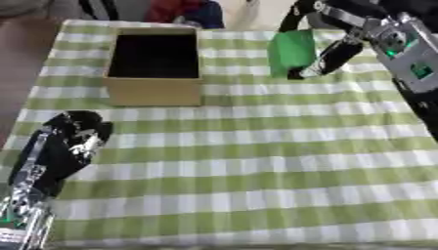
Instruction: Pick up objects on the table and place them in the box.
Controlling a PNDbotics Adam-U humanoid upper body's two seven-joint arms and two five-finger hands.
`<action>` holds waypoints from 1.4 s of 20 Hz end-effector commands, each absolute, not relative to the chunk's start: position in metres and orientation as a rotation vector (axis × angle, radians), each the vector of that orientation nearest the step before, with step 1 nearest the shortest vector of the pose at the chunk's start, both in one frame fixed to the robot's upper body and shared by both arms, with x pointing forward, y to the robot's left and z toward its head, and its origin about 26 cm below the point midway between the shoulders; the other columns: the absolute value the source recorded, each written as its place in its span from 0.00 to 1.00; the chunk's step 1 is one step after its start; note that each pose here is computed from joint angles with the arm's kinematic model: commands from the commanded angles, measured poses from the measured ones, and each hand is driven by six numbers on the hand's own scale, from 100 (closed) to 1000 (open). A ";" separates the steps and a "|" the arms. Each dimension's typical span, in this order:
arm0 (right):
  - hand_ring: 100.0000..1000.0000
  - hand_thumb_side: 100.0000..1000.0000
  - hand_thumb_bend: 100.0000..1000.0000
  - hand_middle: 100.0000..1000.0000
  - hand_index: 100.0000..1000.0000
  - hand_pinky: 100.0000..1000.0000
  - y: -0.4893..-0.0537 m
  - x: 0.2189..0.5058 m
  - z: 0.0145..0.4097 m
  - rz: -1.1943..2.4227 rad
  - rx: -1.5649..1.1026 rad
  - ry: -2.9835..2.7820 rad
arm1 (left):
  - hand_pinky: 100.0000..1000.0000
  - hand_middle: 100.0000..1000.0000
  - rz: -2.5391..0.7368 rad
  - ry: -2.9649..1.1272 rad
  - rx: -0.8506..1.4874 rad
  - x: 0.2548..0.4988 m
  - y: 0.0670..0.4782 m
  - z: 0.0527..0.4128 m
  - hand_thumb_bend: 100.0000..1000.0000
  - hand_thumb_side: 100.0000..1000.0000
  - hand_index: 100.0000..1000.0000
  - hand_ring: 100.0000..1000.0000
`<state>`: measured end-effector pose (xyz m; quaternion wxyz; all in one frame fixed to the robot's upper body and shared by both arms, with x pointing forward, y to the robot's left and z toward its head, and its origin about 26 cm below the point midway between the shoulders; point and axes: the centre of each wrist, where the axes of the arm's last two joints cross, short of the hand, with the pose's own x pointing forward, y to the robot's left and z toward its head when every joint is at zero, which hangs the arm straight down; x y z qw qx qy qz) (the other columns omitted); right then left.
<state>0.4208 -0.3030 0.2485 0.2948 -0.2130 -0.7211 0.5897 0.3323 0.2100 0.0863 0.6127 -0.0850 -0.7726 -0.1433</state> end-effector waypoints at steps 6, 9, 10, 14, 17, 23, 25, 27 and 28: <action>0.57 0.00 0.56 0.26 0.44 0.71 -0.294 0.438 0.276 1.588 -0.631 -1.931 | 0.49 0.56 -0.390 -1.828 -0.232 0.337 0.201 0.103 0.43 0.20 0.60 0.65; 0.57 0.00 0.56 0.27 0.45 0.71 -0.290 0.446 0.281 1.582 -0.651 -1.933 | 0.49 0.56 -0.409 -1.840 -0.246 0.339 0.197 0.108 0.43 0.20 0.60 0.65; 0.57 0.00 0.56 0.27 0.45 0.71 -0.289 0.449 0.282 1.578 -0.659 -1.933 | 0.49 0.56 -0.416 -1.844 -0.252 0.339 0.195 0.110 0.43 0.20 0.60 0.65; 0.57 0.00 0.55 0.28 0.46 0.71 -0.281 0.459 0.287 1.562 -0.679 -1.941 | 0.49 0.56 -0.443 -1.857 -0.274 0.341 0.190 0.115 0.43 0.20 0.60 0.65; 0.57 0.00 0.56 0.29 0.47 0.71 -0.273 0.465 0.290 1.548 -0.683 -1.960 | 0.49 0.56 -0.456 -1.857 -0.286 0.341 0.187 0.117 0.43 0.20 0.60 0.65; 0.58 0.00 0.56 0.34 0.53 0.71 -0.250 0.476 0.294 1.533 -0.684 -2.002 | 0.49 0.56 -0.479 -1.853 -0.311 0.341 0.182 0.117 0.43 0.20 0.60 0.65; 0.59 0.00 0.56 0.39 0.57 0.72 -0.239 0.478 0.293 1.556 -0.686 -2.023 | 0.49 0.56 -0.486 -1.853 -0.322 0.341 0.179 0.117 0.43 0.20 0.60 0.65; 0.61 0.00 0.58 0.45 0.65 0.72 -0.228 0.478 0.291 1.597 -0.679 -2.032 | 0.49 0.56 -0.492 -1.851 -0.327 0.341 0.178 0.117 0.43 0.20 0.60 0.65; 0.62 0.00 0.59 0.50 0.69 0.73 -0.223 0.478 0.289 1.619 -0.669 -2.033 | 0.49 0.56 -0.493 -1.850 -0.329 0.341 0.178 0.116 0.43 0.20 0.60 0.65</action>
